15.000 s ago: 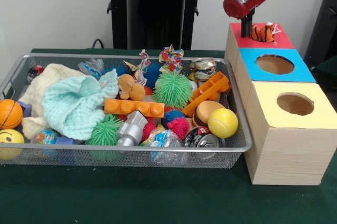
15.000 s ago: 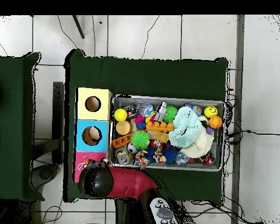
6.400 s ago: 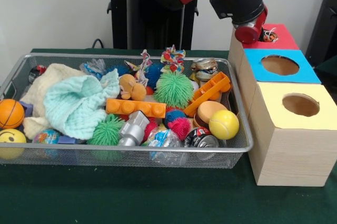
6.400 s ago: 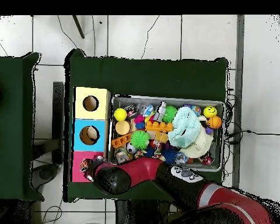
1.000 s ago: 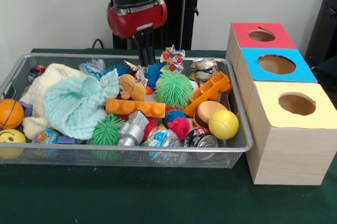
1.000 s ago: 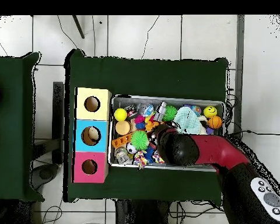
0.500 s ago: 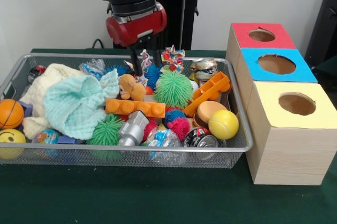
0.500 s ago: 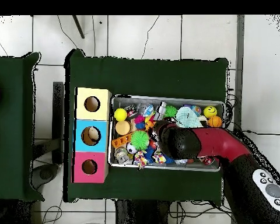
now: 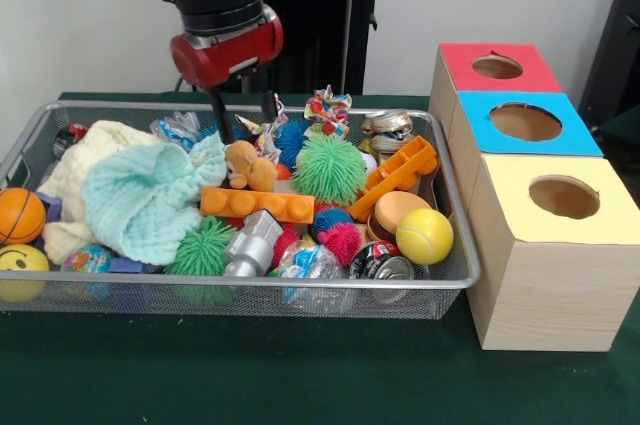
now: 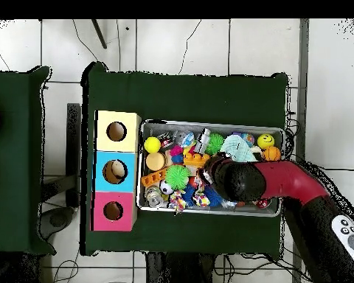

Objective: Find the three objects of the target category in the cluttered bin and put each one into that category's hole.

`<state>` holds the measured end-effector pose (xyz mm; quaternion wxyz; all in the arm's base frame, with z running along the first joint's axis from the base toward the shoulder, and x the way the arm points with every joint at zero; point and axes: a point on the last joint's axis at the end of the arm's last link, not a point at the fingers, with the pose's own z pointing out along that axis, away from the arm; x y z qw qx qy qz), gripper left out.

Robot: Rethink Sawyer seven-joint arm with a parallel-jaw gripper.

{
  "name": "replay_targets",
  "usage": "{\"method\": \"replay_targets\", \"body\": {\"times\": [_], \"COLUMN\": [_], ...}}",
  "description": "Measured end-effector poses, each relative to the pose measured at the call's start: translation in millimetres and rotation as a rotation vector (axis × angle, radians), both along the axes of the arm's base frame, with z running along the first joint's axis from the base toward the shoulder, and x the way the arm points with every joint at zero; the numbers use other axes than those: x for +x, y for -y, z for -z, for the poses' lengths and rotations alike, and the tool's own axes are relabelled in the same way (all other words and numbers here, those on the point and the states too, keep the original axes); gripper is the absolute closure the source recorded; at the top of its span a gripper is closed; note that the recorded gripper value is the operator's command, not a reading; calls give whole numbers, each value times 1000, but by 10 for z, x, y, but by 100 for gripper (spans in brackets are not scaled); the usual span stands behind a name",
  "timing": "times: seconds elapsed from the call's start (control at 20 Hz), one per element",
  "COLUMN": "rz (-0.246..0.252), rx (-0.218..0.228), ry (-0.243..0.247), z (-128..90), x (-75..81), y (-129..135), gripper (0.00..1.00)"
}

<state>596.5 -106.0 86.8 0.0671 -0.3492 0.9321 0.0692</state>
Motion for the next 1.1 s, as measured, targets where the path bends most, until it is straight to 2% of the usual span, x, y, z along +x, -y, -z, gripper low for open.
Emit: {"method": "replay_targets", "body": {"times": [0.25,0.45,0.65,1.1], "rz": [-29,-61,-115,-153], "rx": [-1,3,13,44], "ry": [-4,-2,-2,-11], "z": [134,211,331,483], "x": [-117,-162,-210,-251], "y": [199,220,141,-61], "gripper": [0,0,0,0]}}
